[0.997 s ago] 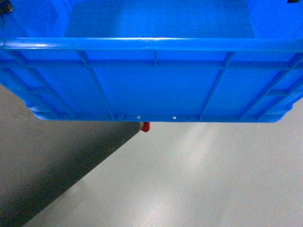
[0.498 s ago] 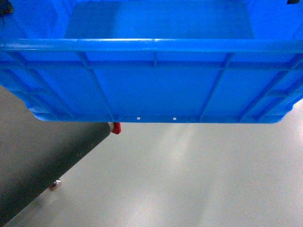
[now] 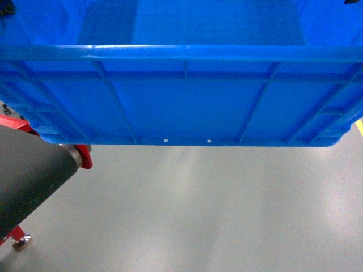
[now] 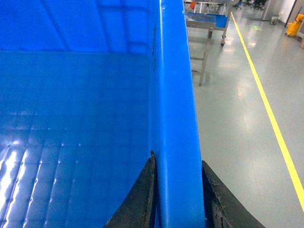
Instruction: Place box next to blue box on left shelf
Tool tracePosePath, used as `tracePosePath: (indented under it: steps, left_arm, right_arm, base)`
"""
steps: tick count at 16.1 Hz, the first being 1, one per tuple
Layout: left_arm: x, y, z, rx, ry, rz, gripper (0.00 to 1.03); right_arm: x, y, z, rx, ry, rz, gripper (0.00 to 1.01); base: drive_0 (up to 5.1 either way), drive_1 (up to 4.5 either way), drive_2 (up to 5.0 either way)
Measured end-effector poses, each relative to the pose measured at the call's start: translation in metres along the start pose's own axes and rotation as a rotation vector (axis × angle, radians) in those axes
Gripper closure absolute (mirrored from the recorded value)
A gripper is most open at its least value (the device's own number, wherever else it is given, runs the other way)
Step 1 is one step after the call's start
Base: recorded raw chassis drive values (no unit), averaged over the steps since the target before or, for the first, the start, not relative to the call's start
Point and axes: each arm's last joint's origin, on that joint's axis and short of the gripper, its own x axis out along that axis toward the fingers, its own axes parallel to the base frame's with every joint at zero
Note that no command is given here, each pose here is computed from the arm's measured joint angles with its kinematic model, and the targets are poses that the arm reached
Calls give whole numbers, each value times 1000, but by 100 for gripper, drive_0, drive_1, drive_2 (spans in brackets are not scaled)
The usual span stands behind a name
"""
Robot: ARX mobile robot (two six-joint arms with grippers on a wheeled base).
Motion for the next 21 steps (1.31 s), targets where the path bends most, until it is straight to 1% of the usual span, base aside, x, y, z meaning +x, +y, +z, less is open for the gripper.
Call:
tracePosePath:
  steps: [14,21]
  left_arm:
    - [0,0,0,3,1,0,88]
    - [0,-1,0,7,0,-1,88]
  right_arm:
    - [0,0,0,0,0,0,84]
    - [0,0,0,-1,-1,-4,84]
  base:
    - [-157,-157,-157]
    - [9,441,-423]
